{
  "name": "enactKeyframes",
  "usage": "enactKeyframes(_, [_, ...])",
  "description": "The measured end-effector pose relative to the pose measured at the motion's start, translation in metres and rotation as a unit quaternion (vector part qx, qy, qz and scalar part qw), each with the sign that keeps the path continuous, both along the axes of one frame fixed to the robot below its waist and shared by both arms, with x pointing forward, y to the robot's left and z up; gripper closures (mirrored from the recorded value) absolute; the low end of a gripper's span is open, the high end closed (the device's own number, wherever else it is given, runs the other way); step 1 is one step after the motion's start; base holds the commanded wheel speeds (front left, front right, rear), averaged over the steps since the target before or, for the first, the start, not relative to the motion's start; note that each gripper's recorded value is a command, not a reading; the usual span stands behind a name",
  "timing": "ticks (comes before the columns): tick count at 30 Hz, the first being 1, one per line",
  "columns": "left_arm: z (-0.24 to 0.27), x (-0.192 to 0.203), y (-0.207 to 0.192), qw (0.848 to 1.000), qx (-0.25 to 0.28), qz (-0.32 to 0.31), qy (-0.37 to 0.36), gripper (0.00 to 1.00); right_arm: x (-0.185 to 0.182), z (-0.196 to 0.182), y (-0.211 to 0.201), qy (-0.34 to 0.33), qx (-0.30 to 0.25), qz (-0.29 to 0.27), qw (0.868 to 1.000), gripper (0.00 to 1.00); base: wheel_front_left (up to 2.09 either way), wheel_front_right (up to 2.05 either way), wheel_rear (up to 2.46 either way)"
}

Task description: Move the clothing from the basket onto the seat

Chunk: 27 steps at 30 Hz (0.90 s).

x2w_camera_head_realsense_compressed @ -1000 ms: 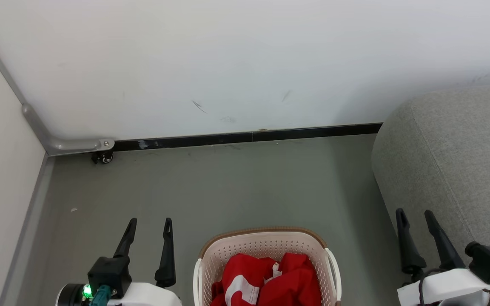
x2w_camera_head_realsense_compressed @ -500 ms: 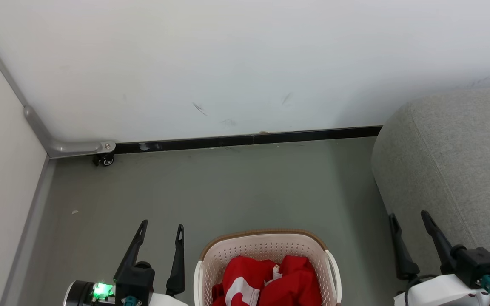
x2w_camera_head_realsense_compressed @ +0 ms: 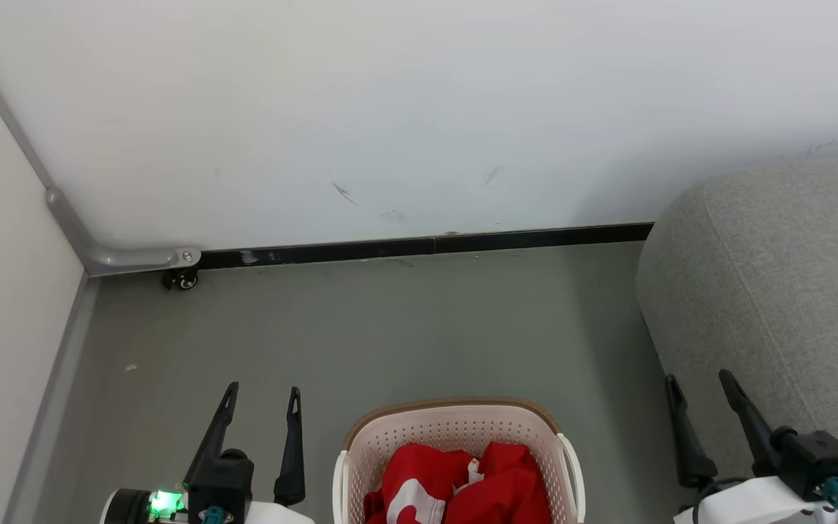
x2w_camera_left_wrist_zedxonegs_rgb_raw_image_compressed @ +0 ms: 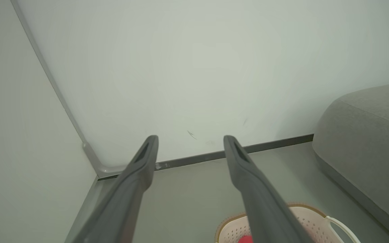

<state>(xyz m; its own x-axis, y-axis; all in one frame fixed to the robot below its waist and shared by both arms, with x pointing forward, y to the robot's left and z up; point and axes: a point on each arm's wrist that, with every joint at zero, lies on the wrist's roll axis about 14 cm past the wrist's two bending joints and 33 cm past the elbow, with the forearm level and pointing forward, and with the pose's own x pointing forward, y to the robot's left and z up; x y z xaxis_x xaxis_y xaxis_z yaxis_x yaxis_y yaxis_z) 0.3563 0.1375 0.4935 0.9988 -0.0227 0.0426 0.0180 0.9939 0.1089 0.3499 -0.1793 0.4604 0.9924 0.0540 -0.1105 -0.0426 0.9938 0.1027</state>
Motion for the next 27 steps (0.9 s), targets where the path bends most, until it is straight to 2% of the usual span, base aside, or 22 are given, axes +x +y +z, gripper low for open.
enactKeyframes(27, [-0.0092,0.0028,0.0073,1.000,0.010,0.007,0.013,0.00,-0.0017,-0.0088,-0.0014,0.014,0.005,-0.003,1.000,0.00,0.00,0.00,0.00])
